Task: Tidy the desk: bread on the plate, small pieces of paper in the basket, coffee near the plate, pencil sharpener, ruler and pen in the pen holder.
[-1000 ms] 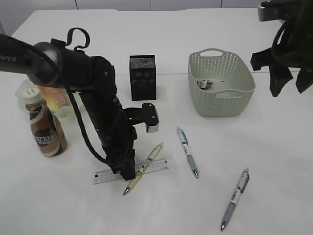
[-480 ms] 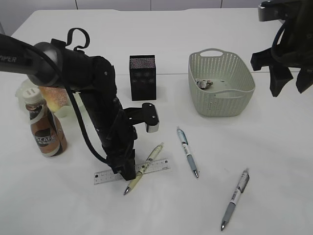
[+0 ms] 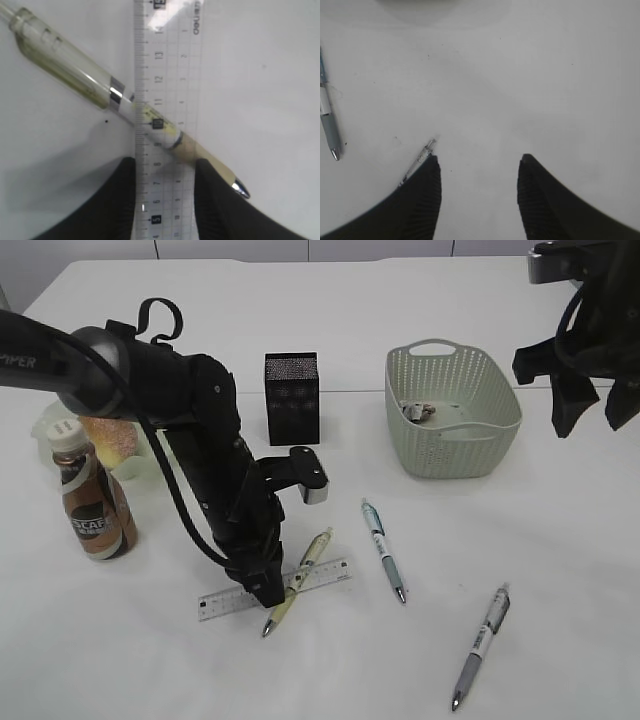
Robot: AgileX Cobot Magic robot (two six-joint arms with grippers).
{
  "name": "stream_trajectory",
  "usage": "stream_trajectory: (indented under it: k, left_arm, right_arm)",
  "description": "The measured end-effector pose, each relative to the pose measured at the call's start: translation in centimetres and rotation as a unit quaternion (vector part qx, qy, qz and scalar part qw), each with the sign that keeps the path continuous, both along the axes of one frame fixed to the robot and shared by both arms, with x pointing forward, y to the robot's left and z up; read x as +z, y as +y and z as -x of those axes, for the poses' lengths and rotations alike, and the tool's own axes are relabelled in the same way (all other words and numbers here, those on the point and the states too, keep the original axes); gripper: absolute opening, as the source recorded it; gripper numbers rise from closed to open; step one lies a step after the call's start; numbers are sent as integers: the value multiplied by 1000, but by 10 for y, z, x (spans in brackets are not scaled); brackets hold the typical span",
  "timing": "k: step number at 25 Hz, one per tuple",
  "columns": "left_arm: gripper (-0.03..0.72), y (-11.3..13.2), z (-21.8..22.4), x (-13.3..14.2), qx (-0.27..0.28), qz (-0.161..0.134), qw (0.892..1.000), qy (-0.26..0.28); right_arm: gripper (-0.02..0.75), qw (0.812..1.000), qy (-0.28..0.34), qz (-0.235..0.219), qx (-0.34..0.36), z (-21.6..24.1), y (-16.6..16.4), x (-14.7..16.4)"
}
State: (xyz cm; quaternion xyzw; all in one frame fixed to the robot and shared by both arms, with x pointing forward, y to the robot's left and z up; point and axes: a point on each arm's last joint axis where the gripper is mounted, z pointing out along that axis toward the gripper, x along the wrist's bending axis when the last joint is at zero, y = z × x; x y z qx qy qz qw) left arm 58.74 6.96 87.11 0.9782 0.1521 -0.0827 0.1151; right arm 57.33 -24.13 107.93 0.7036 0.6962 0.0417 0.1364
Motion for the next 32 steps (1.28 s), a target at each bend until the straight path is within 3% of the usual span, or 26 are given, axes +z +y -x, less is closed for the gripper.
stream_trajectory:
  k: [32]
  left_arm:
    - [273, 0, -1, 0, 3, 0, 1000, -3]
  right_arm:
    - [365, 1000, 0, 0, 0, 0, 0, 0]
